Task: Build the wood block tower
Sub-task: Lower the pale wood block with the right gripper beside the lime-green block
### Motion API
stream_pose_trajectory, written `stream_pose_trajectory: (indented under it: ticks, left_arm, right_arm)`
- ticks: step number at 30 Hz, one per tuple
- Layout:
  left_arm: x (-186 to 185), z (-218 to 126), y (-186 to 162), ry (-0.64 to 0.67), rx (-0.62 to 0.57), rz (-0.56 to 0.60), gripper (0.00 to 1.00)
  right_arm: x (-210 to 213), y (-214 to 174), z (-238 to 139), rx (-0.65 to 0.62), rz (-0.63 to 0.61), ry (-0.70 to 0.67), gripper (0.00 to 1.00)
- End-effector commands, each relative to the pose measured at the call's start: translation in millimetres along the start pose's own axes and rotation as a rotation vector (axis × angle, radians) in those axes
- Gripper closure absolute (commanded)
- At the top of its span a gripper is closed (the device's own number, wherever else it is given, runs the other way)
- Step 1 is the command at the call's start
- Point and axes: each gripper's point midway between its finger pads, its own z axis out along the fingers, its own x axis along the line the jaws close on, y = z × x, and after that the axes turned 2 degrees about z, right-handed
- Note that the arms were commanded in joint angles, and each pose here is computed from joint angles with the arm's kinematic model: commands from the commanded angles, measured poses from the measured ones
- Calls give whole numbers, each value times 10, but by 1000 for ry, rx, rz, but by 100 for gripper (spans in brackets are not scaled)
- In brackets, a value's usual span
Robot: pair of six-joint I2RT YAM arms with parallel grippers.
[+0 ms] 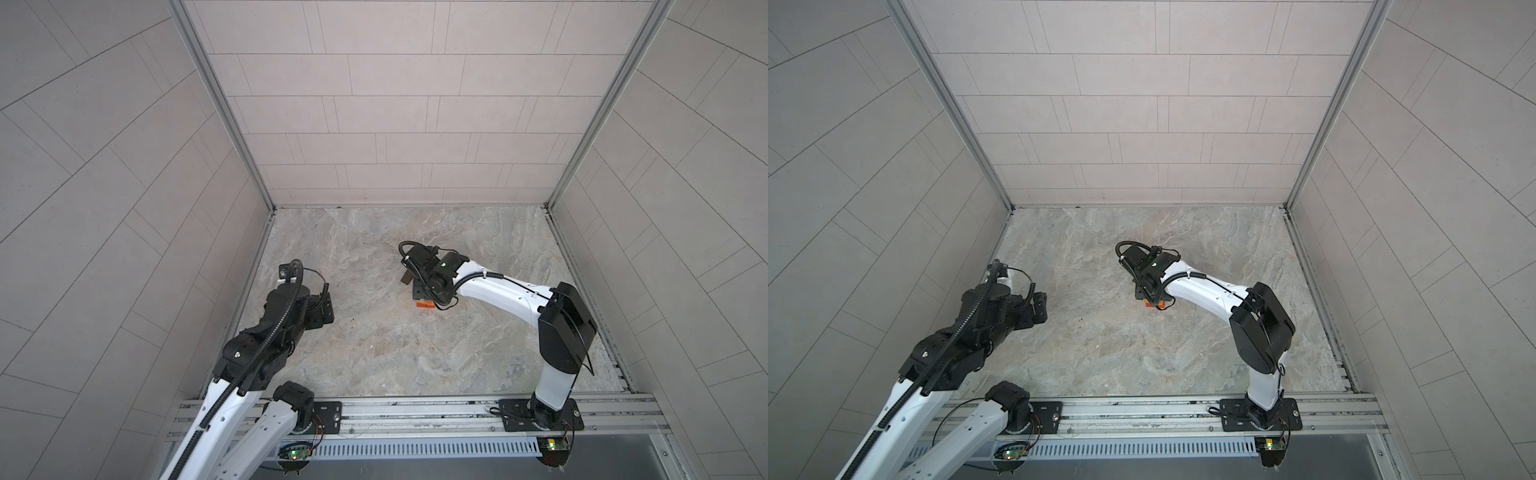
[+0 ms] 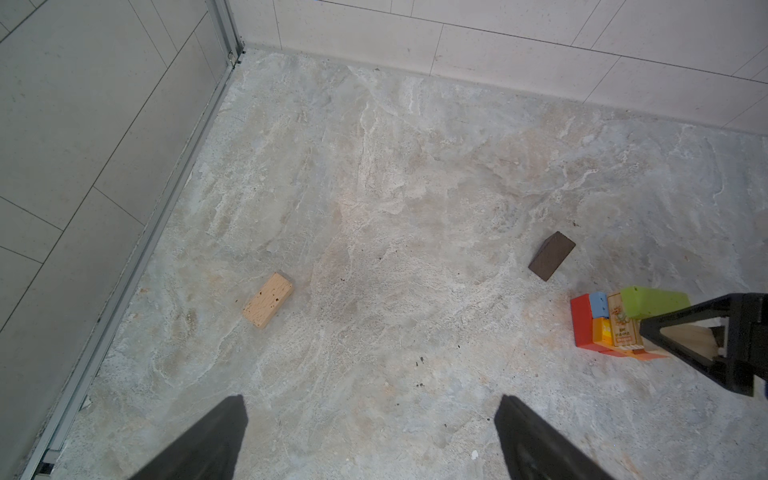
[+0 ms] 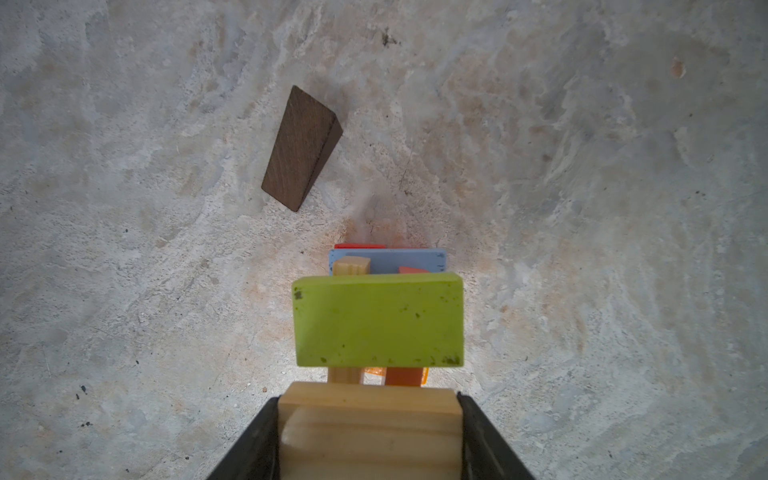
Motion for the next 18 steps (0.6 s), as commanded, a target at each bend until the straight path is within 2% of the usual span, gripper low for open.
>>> stream_pose_trajectory:
  ticks: [1,18]
  left_arm:
    - [10,18,-16,9,2,11,0]
    - [13,18,-15,10,2,9,0]
  right_arm:
    - [-69,-34,70,12,16,-30,45]
    - [-74,-41,103,17,14,-32,42]
